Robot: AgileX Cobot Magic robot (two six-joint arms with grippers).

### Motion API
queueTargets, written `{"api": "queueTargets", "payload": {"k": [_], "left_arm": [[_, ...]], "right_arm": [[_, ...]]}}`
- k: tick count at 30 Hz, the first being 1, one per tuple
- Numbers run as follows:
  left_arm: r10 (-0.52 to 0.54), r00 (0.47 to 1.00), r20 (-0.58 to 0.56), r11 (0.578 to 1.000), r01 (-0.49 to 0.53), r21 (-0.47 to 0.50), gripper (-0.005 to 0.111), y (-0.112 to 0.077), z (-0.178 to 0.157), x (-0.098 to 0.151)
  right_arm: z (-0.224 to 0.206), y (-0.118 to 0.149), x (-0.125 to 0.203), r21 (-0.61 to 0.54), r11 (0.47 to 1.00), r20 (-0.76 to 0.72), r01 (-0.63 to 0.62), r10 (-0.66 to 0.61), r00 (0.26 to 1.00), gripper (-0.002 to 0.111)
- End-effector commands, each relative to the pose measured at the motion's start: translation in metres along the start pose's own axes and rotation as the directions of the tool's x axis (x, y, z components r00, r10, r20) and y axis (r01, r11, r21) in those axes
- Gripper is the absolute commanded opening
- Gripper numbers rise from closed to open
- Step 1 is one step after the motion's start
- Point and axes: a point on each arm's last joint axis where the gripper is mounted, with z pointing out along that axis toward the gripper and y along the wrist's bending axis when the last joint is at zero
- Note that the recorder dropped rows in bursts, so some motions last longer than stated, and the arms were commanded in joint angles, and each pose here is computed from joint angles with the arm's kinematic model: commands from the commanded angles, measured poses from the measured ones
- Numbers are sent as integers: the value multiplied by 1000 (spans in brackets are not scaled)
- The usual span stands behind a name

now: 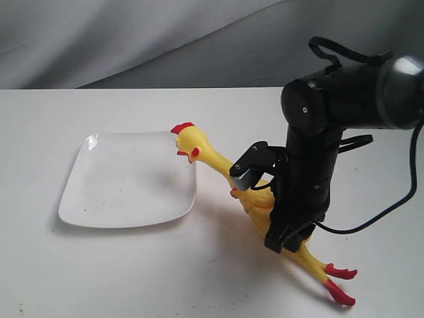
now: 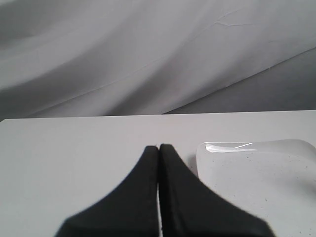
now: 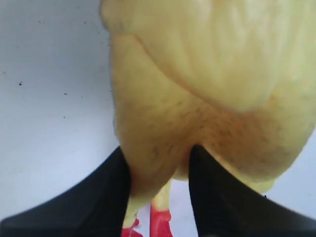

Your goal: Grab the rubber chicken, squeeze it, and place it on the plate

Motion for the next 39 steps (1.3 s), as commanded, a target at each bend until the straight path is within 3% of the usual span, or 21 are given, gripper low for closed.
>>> {"api": "queueTargets", "payload": {"k": [1,9,14,19,23,26,32,39], "left_arm": [[-12,1000,3,1000,12,1,1,0,0,1],[-12,1000,3,1000,12,1,1,0,0,1],[-12,1000,3,1000,12,1,1,0,0,1],[-12,1000,3,1000,12,1,1,0,0,1],[-12,1000,3,1000,12,1,1,0,0,1],[-12,1000,3,1000,12,1,1,0,0,1],[-12,1000,3,1000,12,1,1,0,0,1],[-12,1000,3,1000,12,1,1,0,0,1]], "right_arm": [[7,-4,6,53,998,-52,32,-29,998,0],[-69,3,31,192,981,149,26,-55,987,0],[-132,22,67,247,969,364,4,-97,926,0],[-153,46,76,133,987,504,90,-145,851,0],[-157,50,70,89,992,579,95,-129,805,0],[-163,55,62,55,992,673,112,-120,730,0],[-178,74,52,-38,963,817,265,-123,563,0],[-184,85,53,-85,921,857,381,-127,500,0]]}}
